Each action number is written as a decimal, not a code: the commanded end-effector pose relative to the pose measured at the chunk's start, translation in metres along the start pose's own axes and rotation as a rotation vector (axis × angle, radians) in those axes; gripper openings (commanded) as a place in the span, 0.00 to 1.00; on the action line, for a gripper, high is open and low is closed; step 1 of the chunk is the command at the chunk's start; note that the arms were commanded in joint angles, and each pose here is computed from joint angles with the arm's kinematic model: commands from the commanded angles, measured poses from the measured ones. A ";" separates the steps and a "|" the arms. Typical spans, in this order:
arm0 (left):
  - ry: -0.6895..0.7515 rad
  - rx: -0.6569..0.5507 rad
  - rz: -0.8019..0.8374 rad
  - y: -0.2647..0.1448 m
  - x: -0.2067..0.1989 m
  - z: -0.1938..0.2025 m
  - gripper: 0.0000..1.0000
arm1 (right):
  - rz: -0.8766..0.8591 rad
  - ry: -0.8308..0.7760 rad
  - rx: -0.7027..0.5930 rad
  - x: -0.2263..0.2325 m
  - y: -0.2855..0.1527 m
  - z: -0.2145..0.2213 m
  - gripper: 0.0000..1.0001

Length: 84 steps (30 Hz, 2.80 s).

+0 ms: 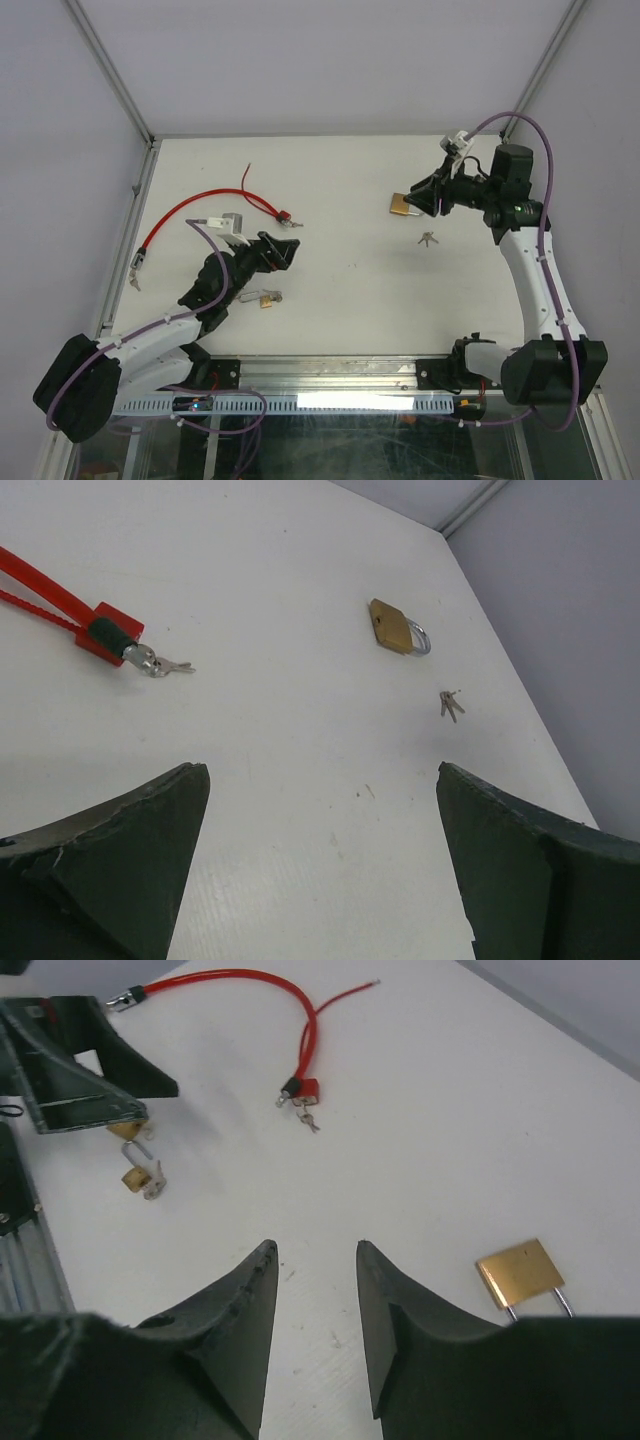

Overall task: Lock with the key
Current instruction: Place the key at the center of the board, then pick up the lock from the center of the board.

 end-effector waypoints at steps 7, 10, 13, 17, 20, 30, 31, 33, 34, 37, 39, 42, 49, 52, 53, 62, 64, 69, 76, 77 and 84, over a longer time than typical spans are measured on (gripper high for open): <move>-0.249 -0.076 0.135 -0.003 -0.002 -0.036 0.99 | -0.206 -0.061 -0.062 0.039 0.000 0.021 0.47; -0.262 -0.081 0.106 -0.001 0.008 -0.038 0.99 | -0.213 -0.062 -0.055 0.039 0.000 0.024 0.47; -0.259 -0.068 0.089 0.004 0.012 -0.036 0.99 | -0.207 -0.065 -0.049 0.037 0.001 0.027 0.48; -0.229 -0.026 0.030 0.010 0.021 -0.030 0.99 | -0.216 -0.054 -0.042 0.036 0.002 0.029 0.48; -0.213 0.014 -0.041 0.015 0.032 -0.024 0.99 | -0.215 -0.051 -0.040 0.036 0.002 0.030 0.48; -0.221 0.131 -0.354 0.026 0.075 -0.009 0.99 | -0.225 -0.039 -0.036 0.036 0.003 0.034 0.48; -0.221 0.140 -0.373 0.026 0.078 -0.008 0.99 | -0.224 -0.038 -0.036 0.035 0.003 0.033 0.47; -0.218 0.146 -0.401 0.028 0.082 -0.006 0.99 | -0.216 -0.038 -0.036 0.035 0.003 0.033 0.48; -0.213 0.148 -0.417 0.029 0.085 -0.006 0.99 | -0.210 -0.037 -0.035 0.034 0.004 0.033 0.48; -0.202 0.148 -0.459 0.035 0.091 -0.009 0.99 | -0.209 -0.035 -0.035 0.033 0.004 0.034 0.47; -0.200 0.155 -0.477 0.038 0.093 -0.010 0.99 | -0.217 -0.030 -0.035 0.034 0.004 0.035 0.48; -0.199 0.165 -0.520 0.042 0.099 -0.011 0.99 | -0.224 -0.023 -0.030 0.033 0.005 0.036 0.48; -0.179 0.167 -0.653 0.044 0.116 -0.016 0.99 | -0.214 -0.026 -0.029 0.032 0.006 0.036 0.47; -0.158 0.157 -0.692 0.049 0.119 -0.027 0.99 | -0.212 -0.031 -0.032 0.033 0.005 0.035 0.47; -0.154 0.152 -0.716 0.049 0.122 -0.030 0.99 | -0.213 -0.030 -0.032 0.034 0.005 0.035 0.47; -0.139 0.137 -0.875 0.064 0.155 -0.044 0.98 | -0.222 -0.031 -0.028 0.036 0.006 0.036 0.47; -0.143 0.173 -0.852 0.079 0.161 -0.046 0.94 | -0.223 -0.033 -0.027 0.036 0.007 0.036 0.47; -0.065 0.250 -0.804 0.115 0.165 -0.048 0.80 | -0.219 -0.039 -0.024 0.036 0.008 0.036 0.47; 0.010 0.380 -0.642 0.152 0.155 -0.030 0.76 | -0.219 -0.035 0.000 0.033 0.013 0.041 0.47; 0.035 0.401 -0.583 0.157 0.150 -0.027 0.76 | -0.219 -0.033 0.002 0.032 0.014 0.041 0.47; 0.173 0.412 -0.369 0.164 0.136 -0.021 0.71 | -0.213 -0.028 0.009 0.030 0.015 0.044 0.47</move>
Point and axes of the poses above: each gripper's point midway between its finger pads, its own y axis out along the fingers, its own x axis along the line the jaws close on, z = x × y, the point moved 2 cm from there along -y, back along the fingers, and after that the axes turned 15 degrees about y, right-handed, at the moved point
